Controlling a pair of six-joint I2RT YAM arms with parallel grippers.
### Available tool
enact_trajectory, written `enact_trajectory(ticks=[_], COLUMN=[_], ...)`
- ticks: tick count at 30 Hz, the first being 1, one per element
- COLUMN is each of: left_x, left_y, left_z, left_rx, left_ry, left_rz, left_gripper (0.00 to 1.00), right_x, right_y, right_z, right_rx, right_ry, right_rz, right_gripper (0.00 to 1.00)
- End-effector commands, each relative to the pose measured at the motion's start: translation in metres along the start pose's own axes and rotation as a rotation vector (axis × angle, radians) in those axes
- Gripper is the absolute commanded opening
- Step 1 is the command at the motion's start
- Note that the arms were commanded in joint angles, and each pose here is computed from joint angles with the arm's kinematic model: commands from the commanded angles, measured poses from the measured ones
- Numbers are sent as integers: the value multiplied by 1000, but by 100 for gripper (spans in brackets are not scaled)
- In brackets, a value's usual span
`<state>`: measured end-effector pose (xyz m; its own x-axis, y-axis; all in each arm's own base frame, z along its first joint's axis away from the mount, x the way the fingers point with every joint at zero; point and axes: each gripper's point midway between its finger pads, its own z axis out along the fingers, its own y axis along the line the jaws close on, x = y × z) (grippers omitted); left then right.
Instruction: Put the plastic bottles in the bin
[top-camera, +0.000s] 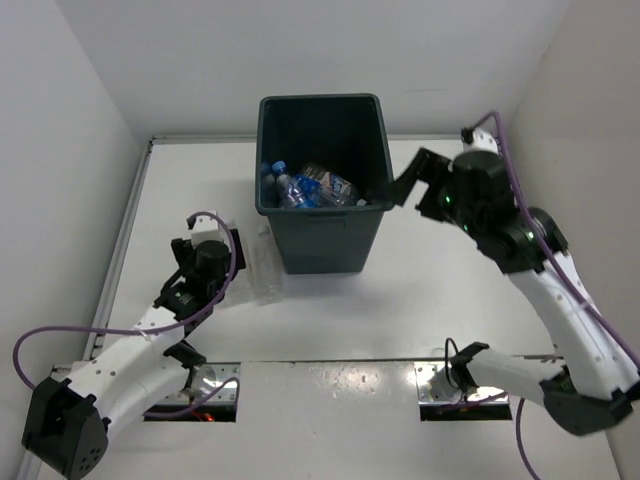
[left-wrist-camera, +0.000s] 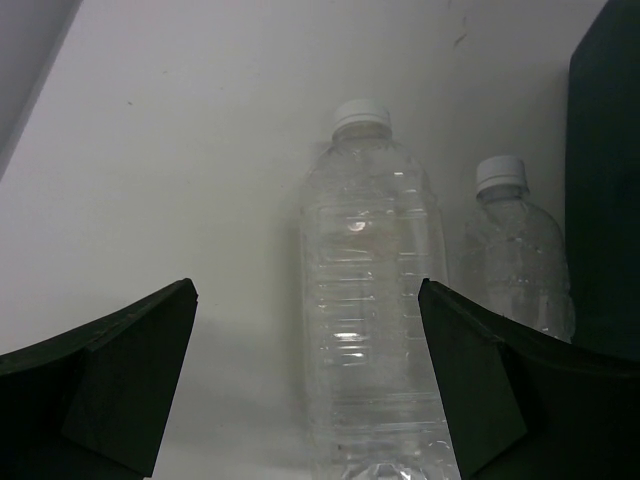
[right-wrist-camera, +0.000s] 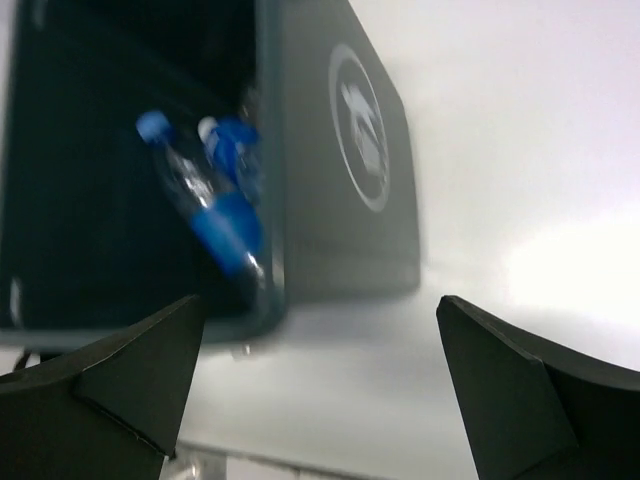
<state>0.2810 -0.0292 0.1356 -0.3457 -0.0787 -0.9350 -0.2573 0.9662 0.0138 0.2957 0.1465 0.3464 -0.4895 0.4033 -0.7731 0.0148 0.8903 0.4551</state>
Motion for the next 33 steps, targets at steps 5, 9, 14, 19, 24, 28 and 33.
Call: enact_trajectory(ticks=[5,9,14,19,24,28,33], left_x=[5,18,15,22,27,30,33], left_y=[-40,-33,-10,-11,-18,-16,-16], left_z=[0,9,24,31,38,38,40], left_rx=[165,108,40,83,108,97,97], left_ry=[68,108,141,210,252,251,251], left_rz=[-47,-50,-75,-56,-51,-49,-49], left_gripper=[100,100,100,100,100,100,100], right_x=[52,42,43,38,43,50,48], right_y=[-28,-36,-29,-14,-13,-14,-5], right_z=[-49,-59,-61,-64,-57,-49,-40], right_rx=[-2,-4,-72,-161,-182,-190,-223], right_ry=[99,63,59,42,44,51,47], right_rz=[83,-55,-125,-169,-212,-237,-285], right_gripper=[100,100,100,100,100,100,100])
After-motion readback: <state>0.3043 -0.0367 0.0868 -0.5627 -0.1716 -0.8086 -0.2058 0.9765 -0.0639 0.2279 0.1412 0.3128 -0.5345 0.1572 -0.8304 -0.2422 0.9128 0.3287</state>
